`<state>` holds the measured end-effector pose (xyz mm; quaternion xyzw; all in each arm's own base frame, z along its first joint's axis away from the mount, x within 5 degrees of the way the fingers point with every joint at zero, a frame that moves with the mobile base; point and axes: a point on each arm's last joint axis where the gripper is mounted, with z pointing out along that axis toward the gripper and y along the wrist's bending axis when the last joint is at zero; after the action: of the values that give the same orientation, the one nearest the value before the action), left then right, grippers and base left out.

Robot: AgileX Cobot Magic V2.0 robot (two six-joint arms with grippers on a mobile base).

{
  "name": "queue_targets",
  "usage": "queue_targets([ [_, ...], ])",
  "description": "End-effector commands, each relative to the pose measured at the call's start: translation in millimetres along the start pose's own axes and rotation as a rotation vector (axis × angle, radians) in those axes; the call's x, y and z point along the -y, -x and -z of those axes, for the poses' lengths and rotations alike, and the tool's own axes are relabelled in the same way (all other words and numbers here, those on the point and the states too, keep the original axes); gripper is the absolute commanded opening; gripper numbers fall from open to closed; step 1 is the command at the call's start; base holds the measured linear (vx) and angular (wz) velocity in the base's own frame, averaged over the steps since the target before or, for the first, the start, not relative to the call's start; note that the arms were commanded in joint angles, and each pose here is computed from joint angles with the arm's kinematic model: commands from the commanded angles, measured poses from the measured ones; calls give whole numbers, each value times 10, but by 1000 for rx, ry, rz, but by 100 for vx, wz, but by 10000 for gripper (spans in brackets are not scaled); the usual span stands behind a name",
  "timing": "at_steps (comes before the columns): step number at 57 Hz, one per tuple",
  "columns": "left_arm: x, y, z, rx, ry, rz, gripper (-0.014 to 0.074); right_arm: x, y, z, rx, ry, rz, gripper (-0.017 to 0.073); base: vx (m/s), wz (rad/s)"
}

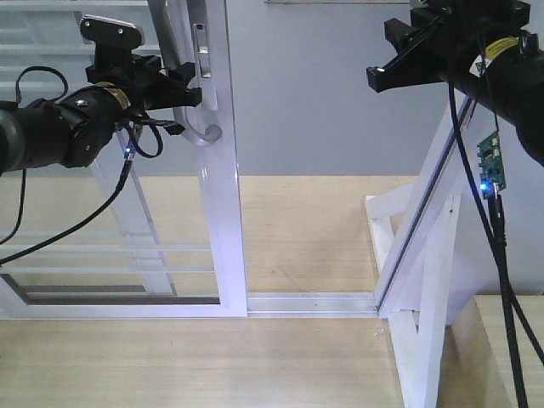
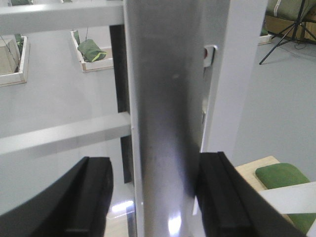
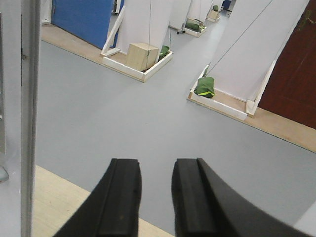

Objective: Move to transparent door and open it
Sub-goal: 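Release the handle with the right gripper and grasp it with the left, then push the handle with the left gripper to slide the panel further open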

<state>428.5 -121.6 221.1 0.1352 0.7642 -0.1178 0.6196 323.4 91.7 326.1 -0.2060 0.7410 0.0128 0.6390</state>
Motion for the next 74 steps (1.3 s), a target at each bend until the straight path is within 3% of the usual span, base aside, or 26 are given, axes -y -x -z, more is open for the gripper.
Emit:
queue_targets([
  [1,30,423,52,166,-11,15,448,81,270,113,144,-34,10,266,0,0],
  [25,-10,394,51,105,10,13,344,81,270,113,144,-34,10,266,0,0],
  [54,-422,610,277,95,123,12,344,81,273,113,148,-35,8,266,0,0],
  [74,-578,672,367,92,165,-5,344,82,281,114,156,-36,8,266,0,0],
])
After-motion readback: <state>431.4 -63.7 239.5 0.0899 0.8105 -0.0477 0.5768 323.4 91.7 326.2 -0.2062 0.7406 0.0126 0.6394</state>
